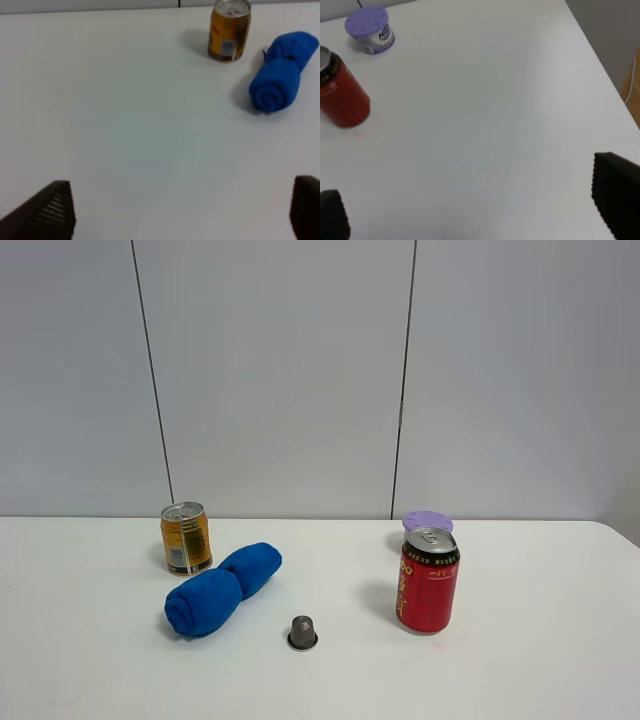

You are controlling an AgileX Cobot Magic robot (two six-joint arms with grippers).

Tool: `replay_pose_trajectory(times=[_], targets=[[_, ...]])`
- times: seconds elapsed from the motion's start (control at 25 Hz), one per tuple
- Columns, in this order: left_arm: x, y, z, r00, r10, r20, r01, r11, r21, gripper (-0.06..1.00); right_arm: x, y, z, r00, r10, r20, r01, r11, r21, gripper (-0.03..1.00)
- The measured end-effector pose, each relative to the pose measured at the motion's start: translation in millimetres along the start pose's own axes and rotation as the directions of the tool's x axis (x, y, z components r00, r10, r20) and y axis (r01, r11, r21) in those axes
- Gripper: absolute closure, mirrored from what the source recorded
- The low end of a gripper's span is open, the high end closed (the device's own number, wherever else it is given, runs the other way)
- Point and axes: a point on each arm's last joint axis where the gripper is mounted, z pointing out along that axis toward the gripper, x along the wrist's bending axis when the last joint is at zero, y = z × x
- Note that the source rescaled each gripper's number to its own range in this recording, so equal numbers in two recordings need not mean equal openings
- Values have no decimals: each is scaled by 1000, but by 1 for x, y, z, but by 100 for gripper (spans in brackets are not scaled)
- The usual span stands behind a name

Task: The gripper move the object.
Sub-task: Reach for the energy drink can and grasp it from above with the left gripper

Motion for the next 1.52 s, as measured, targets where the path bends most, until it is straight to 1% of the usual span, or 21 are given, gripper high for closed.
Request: replay_pose_trajectory(times=[1.16,1.24,1.32,1.4,1.52], targets=[[0,0,0,1000,0,1,0,1000,0,-5,0,0,0,1000,0,0,0,1000,0,-3],[-1,0,0,1000,-7,12,7,1000,-2,-5,0,0,0,1000,0,0,0,1000,0,-3],[-4,1,0,999,-13,47,14,1000,-8,-5,0,0,0,1000,0,0,0,1000,0,-3],[-7,6,-3,997,27,76,-25,999,-27,-5,0,0,0,1000,0,0,0,1000,0,-3],[-5,29,-5,991,118,59,-112,990,-90,-5,0,0,0,1000,0,0,0,1000,0,-3]])
